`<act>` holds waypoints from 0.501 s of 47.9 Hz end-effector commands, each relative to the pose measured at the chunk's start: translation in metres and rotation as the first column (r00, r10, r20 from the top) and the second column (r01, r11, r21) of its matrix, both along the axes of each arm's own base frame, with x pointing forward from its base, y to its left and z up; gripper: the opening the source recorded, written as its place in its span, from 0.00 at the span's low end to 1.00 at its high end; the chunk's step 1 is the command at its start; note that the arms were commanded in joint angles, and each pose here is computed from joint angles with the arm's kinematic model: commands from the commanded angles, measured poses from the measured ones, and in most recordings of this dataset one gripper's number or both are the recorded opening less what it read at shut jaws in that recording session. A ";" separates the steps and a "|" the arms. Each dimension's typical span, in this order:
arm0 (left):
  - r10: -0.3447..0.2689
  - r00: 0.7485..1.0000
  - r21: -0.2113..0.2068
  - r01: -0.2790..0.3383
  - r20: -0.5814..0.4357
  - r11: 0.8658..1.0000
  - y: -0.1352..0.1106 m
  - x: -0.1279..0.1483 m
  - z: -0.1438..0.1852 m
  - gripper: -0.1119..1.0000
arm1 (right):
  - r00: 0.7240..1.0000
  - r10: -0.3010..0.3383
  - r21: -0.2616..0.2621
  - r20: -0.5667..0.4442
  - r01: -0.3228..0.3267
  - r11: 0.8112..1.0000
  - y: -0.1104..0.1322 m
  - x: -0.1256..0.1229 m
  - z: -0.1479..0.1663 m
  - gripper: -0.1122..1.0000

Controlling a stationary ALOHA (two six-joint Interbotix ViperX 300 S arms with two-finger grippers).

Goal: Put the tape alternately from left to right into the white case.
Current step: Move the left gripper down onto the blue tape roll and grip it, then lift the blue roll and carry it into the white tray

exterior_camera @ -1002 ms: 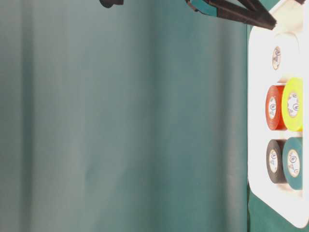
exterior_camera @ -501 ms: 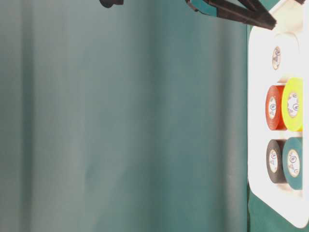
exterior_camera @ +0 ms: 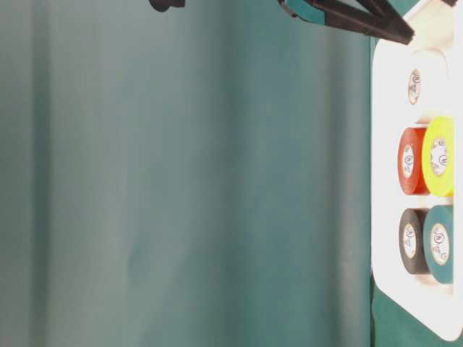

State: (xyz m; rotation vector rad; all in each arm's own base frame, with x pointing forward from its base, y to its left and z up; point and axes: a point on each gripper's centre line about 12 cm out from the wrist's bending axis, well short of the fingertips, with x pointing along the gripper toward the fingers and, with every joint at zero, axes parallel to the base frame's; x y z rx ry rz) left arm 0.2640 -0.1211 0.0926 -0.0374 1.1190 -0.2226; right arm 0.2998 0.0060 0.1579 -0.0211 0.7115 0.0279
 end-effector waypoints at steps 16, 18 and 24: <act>-0.003 0.992 -0.057 0.010 0.123 0.998 -0.012 0.021 0.037 0.08 | 0.999 0.003 0.006 0.037 -0.003 1.000 0.001 0.003 0.010 0.83; -0.004 0.991 -0.063 0.012 0.134 0.998 -0.014 0.023 0.042 0.08 | 0.999 0.003 0.006 0.037 -0.003 1.000 0.001 0.003 0.010 0.83; -0.003 0.986 -0.076 0.016 0.166 0.997 -0.016 0.028 0.054 0.08 | 0.999 0.003 0.006 0.035 -0.003 1.000 0.001 0.003 0.010 0.83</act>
